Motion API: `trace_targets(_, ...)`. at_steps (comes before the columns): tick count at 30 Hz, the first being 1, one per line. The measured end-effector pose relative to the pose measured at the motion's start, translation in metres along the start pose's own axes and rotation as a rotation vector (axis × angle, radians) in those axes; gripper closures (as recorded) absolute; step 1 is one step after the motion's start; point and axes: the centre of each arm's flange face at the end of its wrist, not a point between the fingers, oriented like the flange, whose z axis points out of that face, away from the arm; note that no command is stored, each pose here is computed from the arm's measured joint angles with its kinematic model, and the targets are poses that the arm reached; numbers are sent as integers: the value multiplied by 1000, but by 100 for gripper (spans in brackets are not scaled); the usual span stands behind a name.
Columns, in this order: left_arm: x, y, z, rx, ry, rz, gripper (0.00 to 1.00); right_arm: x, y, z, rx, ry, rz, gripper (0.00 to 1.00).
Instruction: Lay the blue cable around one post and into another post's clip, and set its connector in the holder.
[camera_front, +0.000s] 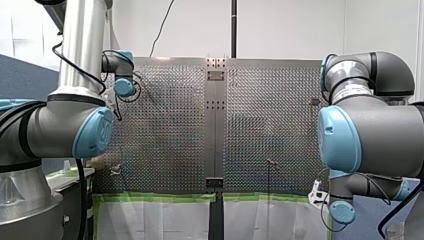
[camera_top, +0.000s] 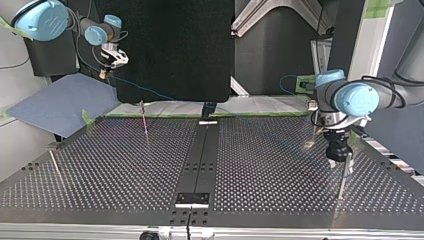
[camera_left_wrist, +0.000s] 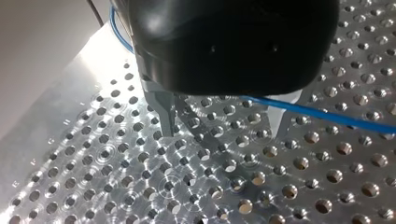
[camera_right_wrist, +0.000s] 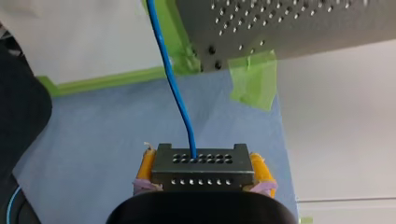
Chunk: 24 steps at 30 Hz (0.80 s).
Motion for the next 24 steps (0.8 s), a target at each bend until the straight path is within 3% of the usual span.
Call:
trace_targets(14, 22, 30, -17, -6, -11, -112, 0, -3, -19, 0, 132, -24, 1, 100)
trace_targets(18, 26, 39, -23, -21, -35, -154, 0, -4, -23, 0, 150, -28, 0, 100)
trace_targets(24, 24, 42, -21, -6, -75, -211, 0, -5, -26, 0, 157, -30, 0, 100)
